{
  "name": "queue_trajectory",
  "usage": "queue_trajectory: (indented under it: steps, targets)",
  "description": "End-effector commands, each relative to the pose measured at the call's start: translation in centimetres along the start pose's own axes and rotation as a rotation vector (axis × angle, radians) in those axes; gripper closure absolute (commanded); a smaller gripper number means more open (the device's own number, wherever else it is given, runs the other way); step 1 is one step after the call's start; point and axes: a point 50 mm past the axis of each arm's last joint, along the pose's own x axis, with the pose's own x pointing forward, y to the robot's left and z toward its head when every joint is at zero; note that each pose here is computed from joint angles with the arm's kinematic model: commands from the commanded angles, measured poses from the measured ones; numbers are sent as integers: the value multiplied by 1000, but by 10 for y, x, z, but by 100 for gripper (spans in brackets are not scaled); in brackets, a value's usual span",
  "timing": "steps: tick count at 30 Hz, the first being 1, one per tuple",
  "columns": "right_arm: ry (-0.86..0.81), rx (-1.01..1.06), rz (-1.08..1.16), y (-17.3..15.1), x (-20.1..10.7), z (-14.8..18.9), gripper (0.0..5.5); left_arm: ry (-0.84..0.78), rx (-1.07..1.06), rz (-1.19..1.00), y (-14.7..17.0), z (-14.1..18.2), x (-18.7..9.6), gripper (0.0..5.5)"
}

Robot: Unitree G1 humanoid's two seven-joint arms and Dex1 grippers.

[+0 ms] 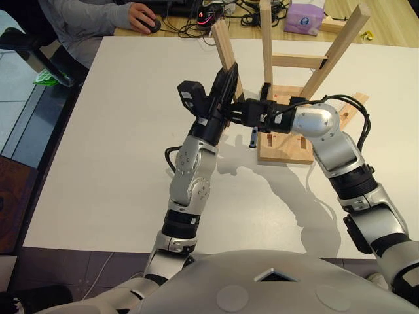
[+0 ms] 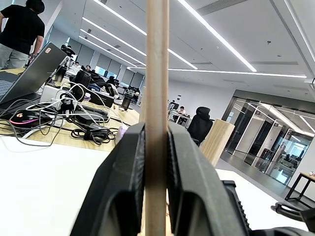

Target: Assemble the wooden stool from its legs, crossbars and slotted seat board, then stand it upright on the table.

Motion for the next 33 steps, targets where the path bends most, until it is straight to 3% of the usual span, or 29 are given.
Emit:
queue_trajectory:
  steps: [1,6,11,19,25,33]
  targets:
    - [64,-97,-120,-26,-3,-1,550,5,-54,-28,-16,-5,5,509]
    - [118,-119,-189,-36,-4,-8,550,0,-56,-27,-16,-3,5,509]
    - [81,-66,-117,-25,-6,-4,550,-16,-32,1,-13,1,6,509]
    - [353,45,94,12,-78,-38,550,-41,308,125,16,41,1,509]
    - [434,53,-75,0,-110,-44,550,329,633,42,20,25,-29,509]
    - [418,42,-120,2,-106,-43,550,598,697,41,25,8,-44,509]
